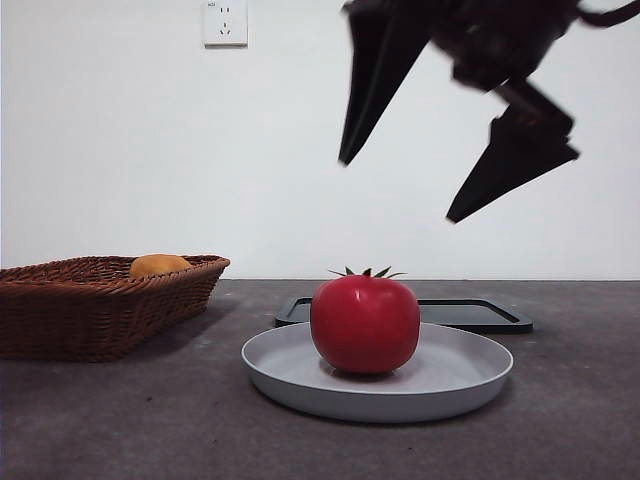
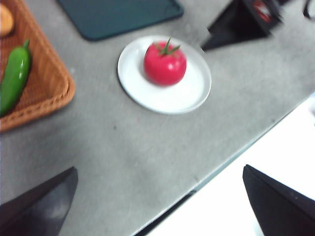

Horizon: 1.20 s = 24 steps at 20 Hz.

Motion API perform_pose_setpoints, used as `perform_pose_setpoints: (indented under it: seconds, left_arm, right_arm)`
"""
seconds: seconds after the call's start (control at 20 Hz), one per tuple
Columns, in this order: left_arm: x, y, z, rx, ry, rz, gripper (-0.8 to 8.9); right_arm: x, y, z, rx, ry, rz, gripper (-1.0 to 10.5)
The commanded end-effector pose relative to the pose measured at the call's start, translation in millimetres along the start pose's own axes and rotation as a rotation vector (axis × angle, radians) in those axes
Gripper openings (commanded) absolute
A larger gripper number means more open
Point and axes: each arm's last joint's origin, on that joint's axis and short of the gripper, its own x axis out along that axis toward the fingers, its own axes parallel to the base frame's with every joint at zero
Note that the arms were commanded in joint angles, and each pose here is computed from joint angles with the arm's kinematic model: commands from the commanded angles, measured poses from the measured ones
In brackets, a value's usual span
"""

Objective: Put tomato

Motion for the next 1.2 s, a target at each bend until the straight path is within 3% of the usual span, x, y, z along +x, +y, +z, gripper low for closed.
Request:
perform_pose_setpoints:
  seconds: [0.05,0.45,1.05,1.15,1.2]
  left_arm:
    - [-2,0,-1,0.000,0.010,0.001,5.81]
    - [-2,1,-3,0.009,0.032,0.007,5.81]
    - [-2,1,-3,0.009,0.032,0.008,5.81]
    - [-2,1,-3,0.016,0.031,0.007,5.81]
    - [-2,1,-3,0.019,0.031,0.007,5.81]
  right_arm:
    - [16,6,17,-0.030,0.037,-0.047,5.8]
    - [68,0,36,-0.037,0.133,-0.209,6.5]
    - [112,-7,36,-0.010,0.169,-0.203,6.4]
    - [114,-8,35,-0.005,0.176,-0.207,5.9]
    - [114,-8,35,-0.006,0.175,-0.207,5.1]
